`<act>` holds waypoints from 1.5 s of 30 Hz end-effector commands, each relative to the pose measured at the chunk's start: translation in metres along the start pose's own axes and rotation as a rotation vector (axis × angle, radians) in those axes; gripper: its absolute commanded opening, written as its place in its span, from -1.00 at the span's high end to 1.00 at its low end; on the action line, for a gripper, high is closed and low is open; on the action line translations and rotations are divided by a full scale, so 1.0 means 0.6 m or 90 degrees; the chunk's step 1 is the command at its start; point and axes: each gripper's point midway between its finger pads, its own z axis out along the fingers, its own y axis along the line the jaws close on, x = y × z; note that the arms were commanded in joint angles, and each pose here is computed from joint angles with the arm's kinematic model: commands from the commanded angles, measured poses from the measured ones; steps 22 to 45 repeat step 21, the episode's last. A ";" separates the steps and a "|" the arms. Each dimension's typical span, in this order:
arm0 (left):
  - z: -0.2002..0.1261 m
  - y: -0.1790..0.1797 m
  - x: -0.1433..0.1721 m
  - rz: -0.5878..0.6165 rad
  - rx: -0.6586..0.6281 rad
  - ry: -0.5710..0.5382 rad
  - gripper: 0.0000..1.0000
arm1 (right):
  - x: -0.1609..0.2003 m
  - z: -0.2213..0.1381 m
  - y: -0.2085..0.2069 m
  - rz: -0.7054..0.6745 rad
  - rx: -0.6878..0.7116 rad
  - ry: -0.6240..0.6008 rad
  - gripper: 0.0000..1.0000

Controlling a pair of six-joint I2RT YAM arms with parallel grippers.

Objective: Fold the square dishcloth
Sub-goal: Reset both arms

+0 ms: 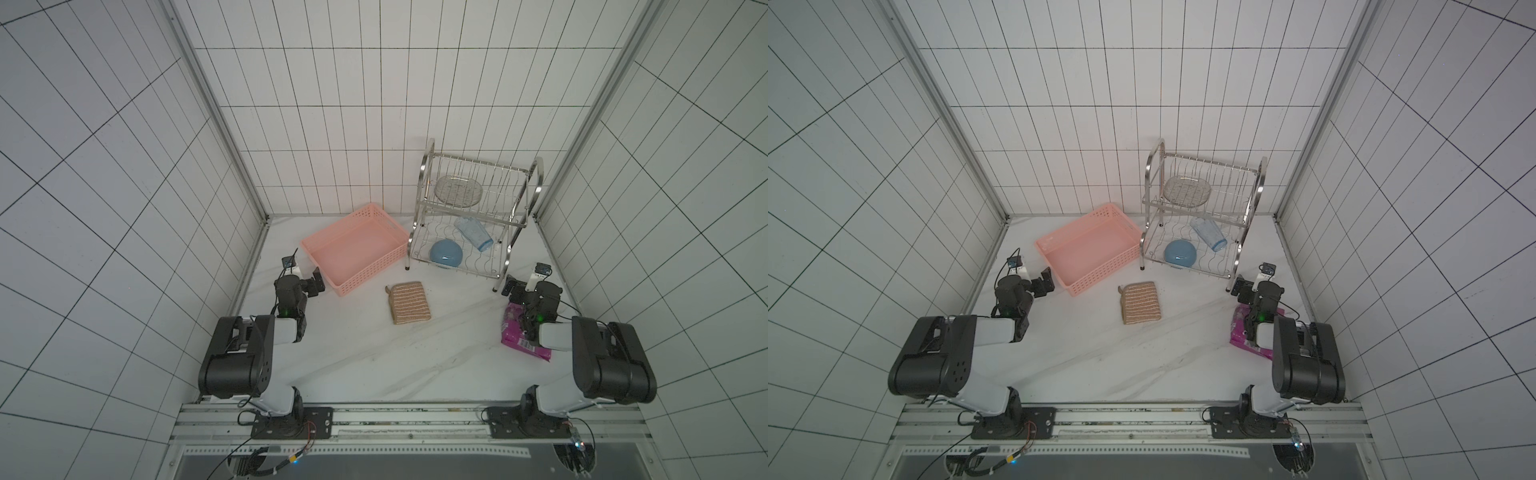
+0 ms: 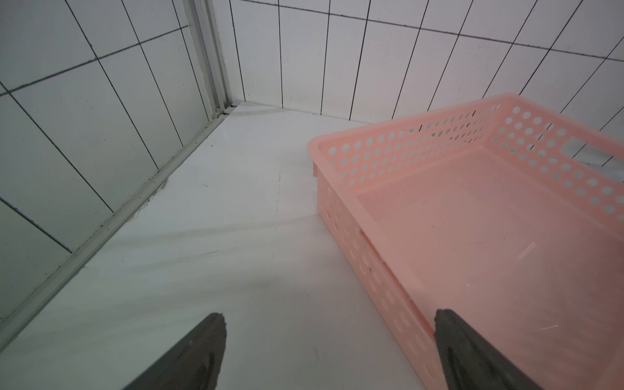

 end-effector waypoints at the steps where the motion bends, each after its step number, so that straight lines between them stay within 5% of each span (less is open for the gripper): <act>1: 0.004 -0.005 -0.013 0.008 0.005 -0.010 -0.96 | -0.007 0.006 0.001 -0.008 -0.006 -0.001 -0.98; 45: 0.004 -0.006 -0.012 0.012 0.002 -0.012 -0.96 | -0.008 0.006 0.002 -0.009 -0.005 -0.002 -0.98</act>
